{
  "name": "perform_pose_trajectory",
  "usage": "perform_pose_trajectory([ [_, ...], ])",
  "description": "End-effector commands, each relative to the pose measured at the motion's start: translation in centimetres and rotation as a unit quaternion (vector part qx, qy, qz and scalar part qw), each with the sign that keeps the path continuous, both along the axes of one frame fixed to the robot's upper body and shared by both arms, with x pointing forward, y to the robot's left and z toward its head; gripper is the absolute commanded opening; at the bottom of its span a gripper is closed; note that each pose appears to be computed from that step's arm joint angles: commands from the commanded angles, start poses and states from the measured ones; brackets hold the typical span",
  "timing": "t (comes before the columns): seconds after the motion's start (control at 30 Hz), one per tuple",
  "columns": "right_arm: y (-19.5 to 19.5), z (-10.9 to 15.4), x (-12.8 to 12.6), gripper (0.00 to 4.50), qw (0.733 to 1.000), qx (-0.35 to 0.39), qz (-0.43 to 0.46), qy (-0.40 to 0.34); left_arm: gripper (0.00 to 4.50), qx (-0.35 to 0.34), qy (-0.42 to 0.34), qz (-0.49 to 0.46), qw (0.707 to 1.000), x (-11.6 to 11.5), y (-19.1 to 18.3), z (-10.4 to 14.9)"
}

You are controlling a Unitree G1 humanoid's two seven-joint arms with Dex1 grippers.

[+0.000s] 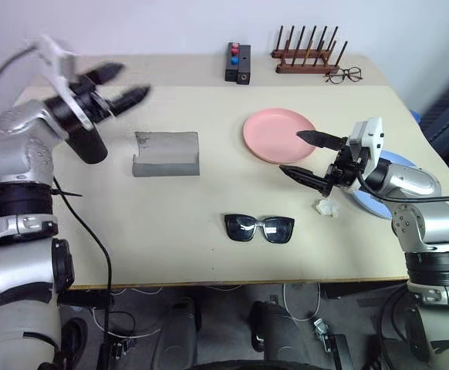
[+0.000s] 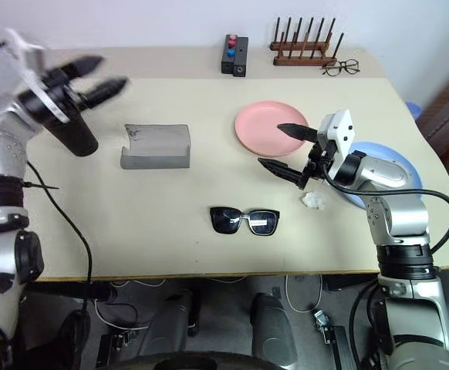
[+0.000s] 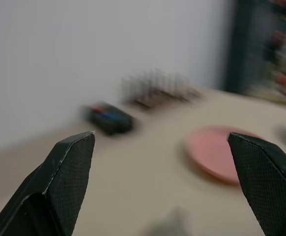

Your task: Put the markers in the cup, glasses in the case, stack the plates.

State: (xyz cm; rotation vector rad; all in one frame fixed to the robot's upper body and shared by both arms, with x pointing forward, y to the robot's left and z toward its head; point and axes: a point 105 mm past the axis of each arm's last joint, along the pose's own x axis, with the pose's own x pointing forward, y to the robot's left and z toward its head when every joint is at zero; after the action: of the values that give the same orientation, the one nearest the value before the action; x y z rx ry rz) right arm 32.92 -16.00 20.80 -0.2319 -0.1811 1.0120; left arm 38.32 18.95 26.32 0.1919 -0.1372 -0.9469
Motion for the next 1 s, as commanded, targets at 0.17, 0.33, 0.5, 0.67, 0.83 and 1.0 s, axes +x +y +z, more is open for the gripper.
perform_pose_trajectory([
  [0.17,-0.4,1.2,-1.3,4.5,1.0,0.009,-0.001,-0.028,4.45,0.144,0.089,-0.088,0.982,0.1,-1.8,-4.8],
  [0.33,-0.8,0.9,-2.0,4.5,0.999,0.01,-0.019,-0.029,4.45,0.217,0.105,-0.064,0.968,1.7,-1.2,-8.2],
  [0.5,-1.3,0.9,-2.5,4.5,0.999,0.011,-0.037,-0.03,4.45,0.278,0.117,-0.04,0.953,2.4,-0.5,-10.6],
  [0.67,-1.4,0.8,-2.5,4.5,0.999,0.011,-0.043,-0.031,3.57,0.268,0.128,-0.016,0.955,3.2,-0.9,-11.4],
  [0.83,-1.5,1.0,-2.4,4.5,0.998,0.01,-0.047,-0.035,1.03,0.248,0.157,-0.019,0.956,3.2,-1.2,-11.6],
  [1.0,-1.4,0.9,-2.3,4.5,0.998,0.01,-0.047,-0.035,0.02,0.202,0.192,-0.042,0.959,2.7,-1.3,-10.5],
])
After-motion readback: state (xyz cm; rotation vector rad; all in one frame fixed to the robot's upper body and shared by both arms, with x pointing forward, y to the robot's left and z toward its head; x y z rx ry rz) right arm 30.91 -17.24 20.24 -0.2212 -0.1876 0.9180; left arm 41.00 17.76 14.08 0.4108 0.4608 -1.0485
